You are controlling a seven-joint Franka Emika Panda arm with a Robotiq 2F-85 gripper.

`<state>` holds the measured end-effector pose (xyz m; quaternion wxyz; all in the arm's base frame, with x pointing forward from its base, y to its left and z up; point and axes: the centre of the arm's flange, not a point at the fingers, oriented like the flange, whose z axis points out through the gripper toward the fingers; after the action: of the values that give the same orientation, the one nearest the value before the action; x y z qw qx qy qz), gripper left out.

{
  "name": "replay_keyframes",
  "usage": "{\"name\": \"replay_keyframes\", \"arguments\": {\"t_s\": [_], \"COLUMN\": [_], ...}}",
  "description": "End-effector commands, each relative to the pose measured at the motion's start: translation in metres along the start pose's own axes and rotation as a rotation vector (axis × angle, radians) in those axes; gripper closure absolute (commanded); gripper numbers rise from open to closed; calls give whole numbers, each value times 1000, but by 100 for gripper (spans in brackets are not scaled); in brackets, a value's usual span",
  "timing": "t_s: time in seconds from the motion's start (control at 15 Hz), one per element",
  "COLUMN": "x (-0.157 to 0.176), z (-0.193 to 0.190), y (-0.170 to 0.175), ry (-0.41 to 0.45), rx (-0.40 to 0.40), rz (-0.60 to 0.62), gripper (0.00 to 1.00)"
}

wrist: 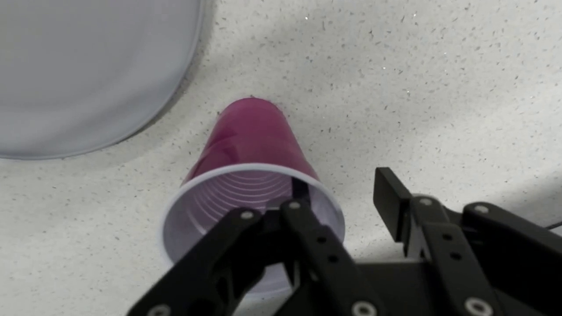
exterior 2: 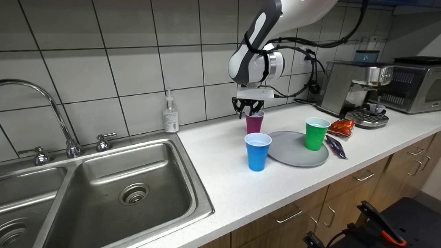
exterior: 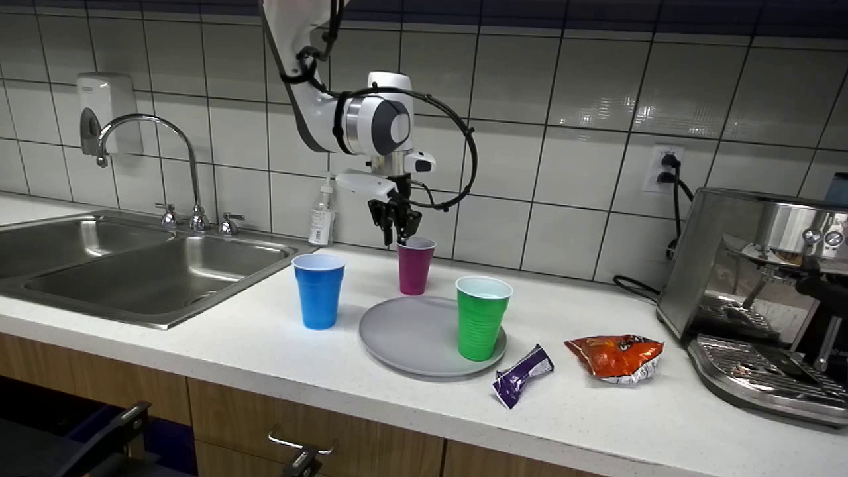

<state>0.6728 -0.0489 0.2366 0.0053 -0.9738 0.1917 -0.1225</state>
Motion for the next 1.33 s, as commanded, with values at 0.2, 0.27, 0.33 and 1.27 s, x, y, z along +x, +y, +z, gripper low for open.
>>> {"name": "replay_keyframes", "arguments": {"t_s": [0.2, 0.27, 0.33, 1.27], "x": [8, 9, 11, 4], "z": [-1, -2, -4, -33], "y": [-3, -2, 0, 6], "ry": [-5, -3, 1, 28], "rx": [-11, -12, -13, 6], "rz": [16, 17, 19, 14], "gripper": [100, 100, 99, 99]}}
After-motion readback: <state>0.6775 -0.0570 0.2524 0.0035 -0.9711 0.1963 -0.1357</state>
